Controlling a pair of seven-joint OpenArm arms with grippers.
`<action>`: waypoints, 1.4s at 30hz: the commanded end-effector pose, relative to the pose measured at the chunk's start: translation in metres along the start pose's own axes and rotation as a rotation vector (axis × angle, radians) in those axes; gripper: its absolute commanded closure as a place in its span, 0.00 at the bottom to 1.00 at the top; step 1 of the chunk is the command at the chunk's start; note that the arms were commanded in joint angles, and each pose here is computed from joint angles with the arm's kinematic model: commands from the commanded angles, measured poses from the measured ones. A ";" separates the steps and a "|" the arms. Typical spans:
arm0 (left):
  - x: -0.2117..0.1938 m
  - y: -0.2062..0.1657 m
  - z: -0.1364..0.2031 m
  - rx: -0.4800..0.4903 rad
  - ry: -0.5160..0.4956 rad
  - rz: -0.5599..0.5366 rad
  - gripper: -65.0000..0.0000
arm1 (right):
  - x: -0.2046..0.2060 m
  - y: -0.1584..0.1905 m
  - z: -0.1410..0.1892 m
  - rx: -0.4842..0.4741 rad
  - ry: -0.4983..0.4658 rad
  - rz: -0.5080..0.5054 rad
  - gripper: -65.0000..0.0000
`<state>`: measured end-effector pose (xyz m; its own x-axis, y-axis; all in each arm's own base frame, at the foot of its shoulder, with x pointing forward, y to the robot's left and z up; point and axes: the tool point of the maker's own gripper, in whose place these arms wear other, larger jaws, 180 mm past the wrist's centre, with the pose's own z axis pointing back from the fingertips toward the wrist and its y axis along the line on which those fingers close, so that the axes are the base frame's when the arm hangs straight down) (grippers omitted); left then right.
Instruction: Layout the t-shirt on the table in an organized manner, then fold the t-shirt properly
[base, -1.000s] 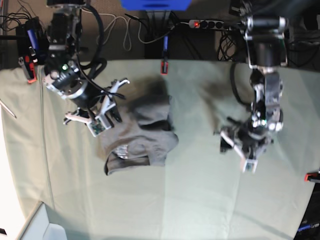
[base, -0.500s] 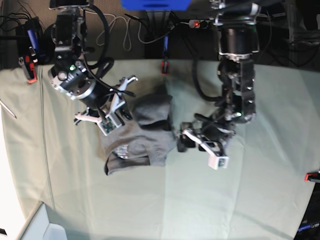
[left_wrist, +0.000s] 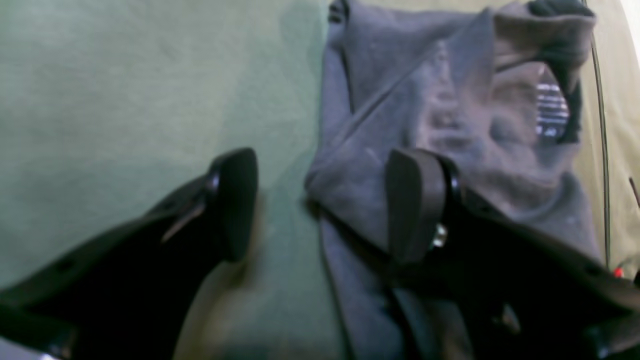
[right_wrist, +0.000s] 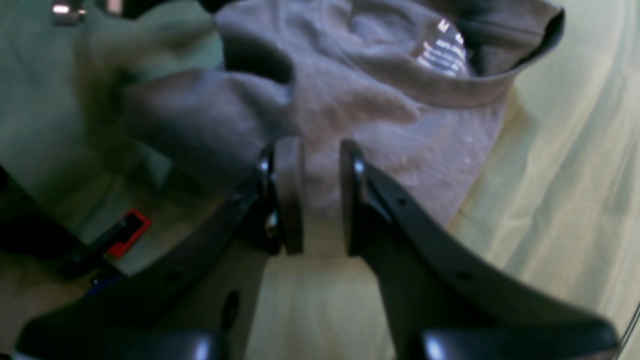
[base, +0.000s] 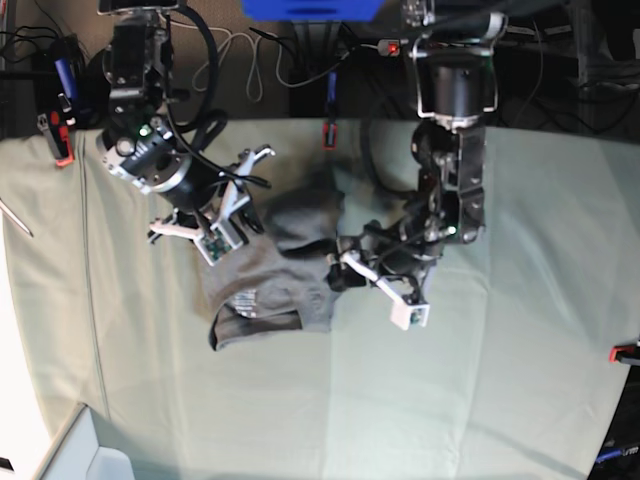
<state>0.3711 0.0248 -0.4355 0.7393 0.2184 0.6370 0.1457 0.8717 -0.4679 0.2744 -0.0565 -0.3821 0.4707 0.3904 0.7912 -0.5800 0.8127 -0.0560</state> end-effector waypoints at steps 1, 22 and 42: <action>0.025 -0.016 -0.003 -0.042 -0.061 -0.009 0.39 | 0.016 -0.002 0.001 -0.002 -0.056 0.005 0.80; 0.064 -0.048 -0.015 -0.102 -0.194 -0.077 1.00 | 0.012 -0.008 0.004 -0.011 -0.046 0.015 0.80; 0.046 -0.018 0.003 -0.194 -0.161 0.212 0.08 | 0.010 -0.008 0.004 -0.008 -0.040 0.026 0.80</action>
<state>0.3894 0.0262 -0.4140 0.6872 0.4520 0.5687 0.0944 0.7207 -0.6868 0.2741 -0.0635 -0.3834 0.4674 0.4108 0.7828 -0.5849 0.8077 -0.0746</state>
